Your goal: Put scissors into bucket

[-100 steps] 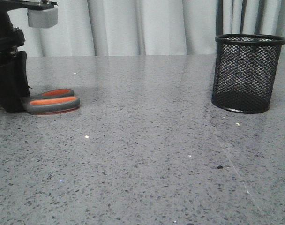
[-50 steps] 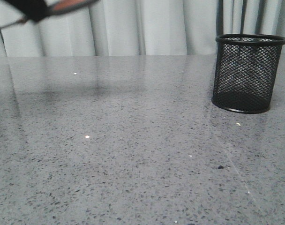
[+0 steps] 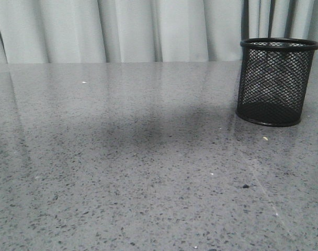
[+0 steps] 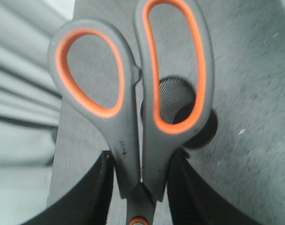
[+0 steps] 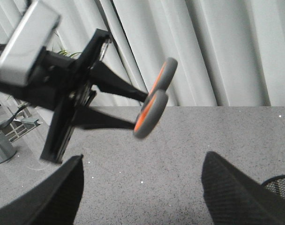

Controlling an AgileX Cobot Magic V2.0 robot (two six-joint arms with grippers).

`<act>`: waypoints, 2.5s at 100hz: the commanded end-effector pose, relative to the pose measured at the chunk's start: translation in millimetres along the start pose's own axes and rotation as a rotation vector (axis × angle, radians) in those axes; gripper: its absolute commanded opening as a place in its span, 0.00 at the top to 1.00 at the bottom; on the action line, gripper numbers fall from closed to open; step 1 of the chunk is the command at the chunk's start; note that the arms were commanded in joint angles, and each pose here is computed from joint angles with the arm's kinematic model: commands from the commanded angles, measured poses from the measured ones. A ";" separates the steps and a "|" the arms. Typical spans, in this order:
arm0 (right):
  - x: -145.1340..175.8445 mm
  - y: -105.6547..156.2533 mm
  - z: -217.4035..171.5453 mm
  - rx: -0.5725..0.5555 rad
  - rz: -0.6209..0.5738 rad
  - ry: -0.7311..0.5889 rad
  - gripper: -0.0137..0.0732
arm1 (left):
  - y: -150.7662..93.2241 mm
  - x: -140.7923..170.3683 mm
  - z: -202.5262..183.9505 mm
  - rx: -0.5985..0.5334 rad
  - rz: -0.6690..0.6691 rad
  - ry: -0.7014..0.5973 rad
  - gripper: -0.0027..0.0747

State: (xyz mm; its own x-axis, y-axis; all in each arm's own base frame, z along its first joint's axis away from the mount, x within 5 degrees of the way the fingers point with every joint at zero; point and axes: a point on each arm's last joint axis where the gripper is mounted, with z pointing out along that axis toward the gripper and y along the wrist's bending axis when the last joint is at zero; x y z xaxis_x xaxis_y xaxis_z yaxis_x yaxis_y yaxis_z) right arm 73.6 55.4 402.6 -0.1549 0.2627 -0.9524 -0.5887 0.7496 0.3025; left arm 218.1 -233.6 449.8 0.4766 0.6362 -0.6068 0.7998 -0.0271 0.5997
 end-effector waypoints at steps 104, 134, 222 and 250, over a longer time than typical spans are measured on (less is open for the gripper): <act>-58.8 -37.1 93.8 -0.138 0.046 0.236 0.92 | -42.7 -76.4 -176.5 -0.303 0.004 -0.365 0.79; -106.1 -48.3 117.9 -0.049 -0.098 0.431 0.92 | -92.7 -54.3 -280.4 -0.349 -0.221 -0.410 0.86; -84.2 -96.7 131.9 0.274 -0.087 0.793 0.92 | -187.6 31.1 -305.9 -0.281 -0.623 -0.226 0.99; -69.1 -95.7 146.7 0.233 -0.088 0.854 0.92 | -186.6 33.2 -306.2 -0.303 -0.619 -0.212 0.99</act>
State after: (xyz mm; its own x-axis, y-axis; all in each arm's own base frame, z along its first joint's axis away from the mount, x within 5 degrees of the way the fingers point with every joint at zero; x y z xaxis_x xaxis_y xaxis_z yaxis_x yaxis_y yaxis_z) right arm 262.9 53.0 438.8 -0.7139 -0.2687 -0.6466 -0.4521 0.8820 0.1327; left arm -31.1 32.3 468.9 0.0326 0.3466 -0.9374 0.8322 0.5100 0.2175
